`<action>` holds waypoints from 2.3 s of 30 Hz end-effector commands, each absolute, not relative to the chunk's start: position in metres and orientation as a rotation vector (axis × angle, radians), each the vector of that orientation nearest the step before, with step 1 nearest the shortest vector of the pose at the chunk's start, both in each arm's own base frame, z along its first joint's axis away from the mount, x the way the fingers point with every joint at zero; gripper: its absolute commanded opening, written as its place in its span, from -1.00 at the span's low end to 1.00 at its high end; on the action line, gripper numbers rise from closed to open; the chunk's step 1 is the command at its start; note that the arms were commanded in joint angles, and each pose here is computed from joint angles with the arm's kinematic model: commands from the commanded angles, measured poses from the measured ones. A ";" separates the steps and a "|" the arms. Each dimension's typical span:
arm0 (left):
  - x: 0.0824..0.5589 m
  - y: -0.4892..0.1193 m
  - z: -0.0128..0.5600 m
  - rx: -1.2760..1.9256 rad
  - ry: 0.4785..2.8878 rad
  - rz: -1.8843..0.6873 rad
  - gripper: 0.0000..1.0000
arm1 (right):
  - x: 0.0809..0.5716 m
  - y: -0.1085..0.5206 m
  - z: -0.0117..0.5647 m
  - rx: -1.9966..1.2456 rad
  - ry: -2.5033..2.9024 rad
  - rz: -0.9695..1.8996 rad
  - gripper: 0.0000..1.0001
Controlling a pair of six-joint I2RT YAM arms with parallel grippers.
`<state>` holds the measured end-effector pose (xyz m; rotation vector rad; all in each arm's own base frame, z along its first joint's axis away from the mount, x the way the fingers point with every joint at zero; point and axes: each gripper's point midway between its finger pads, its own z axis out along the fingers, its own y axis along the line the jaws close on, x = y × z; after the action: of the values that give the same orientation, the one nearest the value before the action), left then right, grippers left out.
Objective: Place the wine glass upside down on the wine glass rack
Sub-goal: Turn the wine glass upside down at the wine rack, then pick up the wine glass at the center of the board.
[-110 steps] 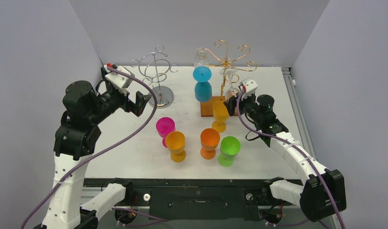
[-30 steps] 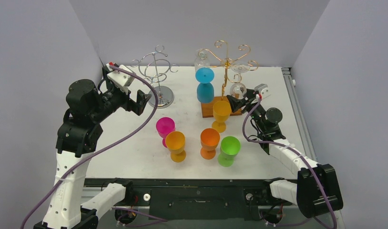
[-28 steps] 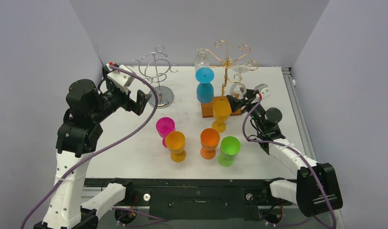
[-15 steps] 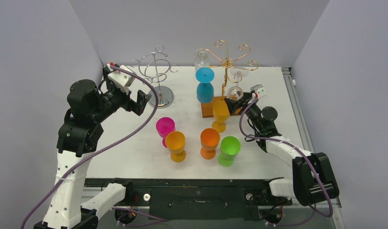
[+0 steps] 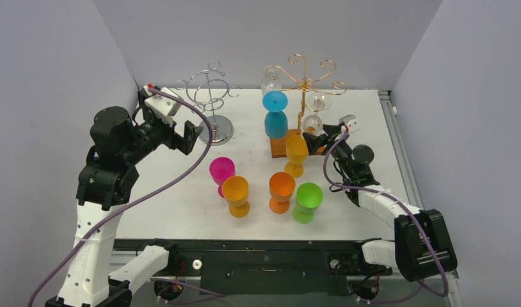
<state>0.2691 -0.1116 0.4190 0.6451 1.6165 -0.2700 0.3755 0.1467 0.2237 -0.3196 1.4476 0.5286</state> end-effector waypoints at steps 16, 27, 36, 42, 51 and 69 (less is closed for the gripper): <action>0.264 -0.115 0.431 0.650 1.574 -0.291 0.92 | 0.305 0.128 0.216 -0.076 1.699 0.513 0.51; 0.261 -0.113 0.428 0.653 1.584 -0.281 0.92 | 0.267 0.179 0.219 -0.120 1.864 0.460 0.07; 0.259 -0.111 0.427 0.645 1.589 -0.278 0.92 | 0.285 0.200 0.217 -0.268 2.017 0.339 -0.10; 0.259 -0.111 0.427 0.645 1.589 -0.276 0.92 | 0.293 0.204 0.207 -0.325 2.063 0.273 -0.07; 0.260 -0.110 0.427 0.642 1.594 -0.271 0.92 | 0.304 0.215 0.207 -0.412 2.049 0.231 -0.05; 0.262 -0.110 0.429 0.635 1.598 -0.268 0.92 | 0.326 0.236 0.193 -0.514 2.043 0.225 0.02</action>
<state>0.2636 -0.1105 0.4154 0.6446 1.6342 -0.2753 0.3108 0.2262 0.1773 -0.5199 2.1038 0.1974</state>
